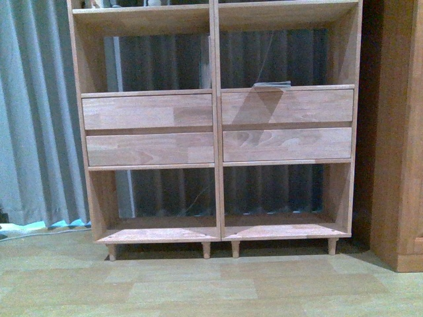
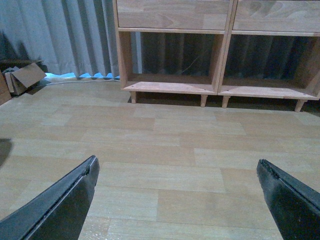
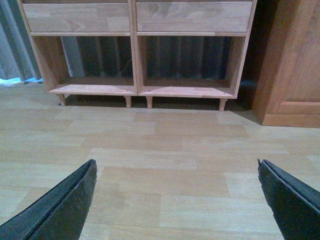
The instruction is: Organize books on shelf
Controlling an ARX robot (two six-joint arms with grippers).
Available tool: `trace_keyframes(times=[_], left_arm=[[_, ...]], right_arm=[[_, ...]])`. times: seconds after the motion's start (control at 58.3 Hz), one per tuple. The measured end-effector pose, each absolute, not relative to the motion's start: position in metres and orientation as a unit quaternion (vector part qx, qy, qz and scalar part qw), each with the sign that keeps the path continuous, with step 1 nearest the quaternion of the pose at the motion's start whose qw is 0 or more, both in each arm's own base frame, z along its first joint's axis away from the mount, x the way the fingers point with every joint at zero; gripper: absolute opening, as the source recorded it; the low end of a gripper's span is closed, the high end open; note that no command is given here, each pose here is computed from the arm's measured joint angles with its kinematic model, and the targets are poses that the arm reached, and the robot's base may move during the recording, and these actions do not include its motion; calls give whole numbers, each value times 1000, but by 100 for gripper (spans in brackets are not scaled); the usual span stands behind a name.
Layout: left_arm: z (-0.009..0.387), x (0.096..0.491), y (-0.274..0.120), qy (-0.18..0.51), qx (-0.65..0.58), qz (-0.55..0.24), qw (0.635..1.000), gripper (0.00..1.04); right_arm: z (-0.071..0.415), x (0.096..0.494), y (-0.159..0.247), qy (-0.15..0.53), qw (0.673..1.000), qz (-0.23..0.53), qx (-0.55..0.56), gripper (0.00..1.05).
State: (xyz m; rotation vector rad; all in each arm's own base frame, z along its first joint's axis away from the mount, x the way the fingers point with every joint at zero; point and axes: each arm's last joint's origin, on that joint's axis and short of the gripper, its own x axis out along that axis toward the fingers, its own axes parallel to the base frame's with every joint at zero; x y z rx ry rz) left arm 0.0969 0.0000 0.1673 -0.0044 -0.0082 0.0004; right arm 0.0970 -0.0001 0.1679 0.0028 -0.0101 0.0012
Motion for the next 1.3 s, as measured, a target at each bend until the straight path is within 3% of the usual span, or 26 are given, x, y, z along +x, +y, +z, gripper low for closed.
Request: trace_keyframes(times=[1.304], left_arm=[[167,97,0,-4,-2,0,1000,97]], right_arm=[[168,97,0,-5,1000,1,1,98]])
